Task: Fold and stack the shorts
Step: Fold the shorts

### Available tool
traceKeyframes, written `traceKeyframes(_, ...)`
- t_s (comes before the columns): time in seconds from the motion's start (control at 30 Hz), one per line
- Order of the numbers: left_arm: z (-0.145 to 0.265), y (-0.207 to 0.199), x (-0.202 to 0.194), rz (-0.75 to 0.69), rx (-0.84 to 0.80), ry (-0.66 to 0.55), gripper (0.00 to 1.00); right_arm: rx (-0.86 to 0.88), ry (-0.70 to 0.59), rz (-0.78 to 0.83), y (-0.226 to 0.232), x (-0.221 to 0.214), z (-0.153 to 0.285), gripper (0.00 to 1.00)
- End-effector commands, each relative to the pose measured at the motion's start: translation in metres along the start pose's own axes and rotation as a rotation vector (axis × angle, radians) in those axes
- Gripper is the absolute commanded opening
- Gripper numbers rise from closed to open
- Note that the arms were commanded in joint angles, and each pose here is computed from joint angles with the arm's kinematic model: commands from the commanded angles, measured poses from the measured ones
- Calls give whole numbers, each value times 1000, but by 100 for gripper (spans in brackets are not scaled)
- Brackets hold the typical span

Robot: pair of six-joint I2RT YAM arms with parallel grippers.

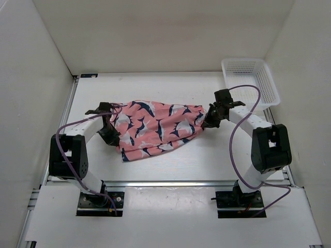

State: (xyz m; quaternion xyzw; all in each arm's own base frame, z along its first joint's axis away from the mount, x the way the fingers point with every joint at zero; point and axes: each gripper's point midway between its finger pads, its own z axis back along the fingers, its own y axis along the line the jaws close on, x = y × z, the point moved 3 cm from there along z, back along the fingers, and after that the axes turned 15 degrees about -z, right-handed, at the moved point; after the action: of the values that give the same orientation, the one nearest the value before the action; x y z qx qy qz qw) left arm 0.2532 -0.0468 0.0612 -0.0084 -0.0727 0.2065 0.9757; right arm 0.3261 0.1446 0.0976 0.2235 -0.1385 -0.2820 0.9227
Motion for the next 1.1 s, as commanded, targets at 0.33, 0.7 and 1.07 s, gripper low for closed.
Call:
traceKeyframes(0.33,159,-24,66,-70,-161,-336,10,161,-221,87,83,62,84,0)
traceKeyframes(0.7,112,-43,1,-141,-265,-188,10,58,-227,44,43,69,65,0)
traceKeyframes(1.07,32,-30,-56,-163,-170,17,97,-89,-46,11,-13,44,-10,46)
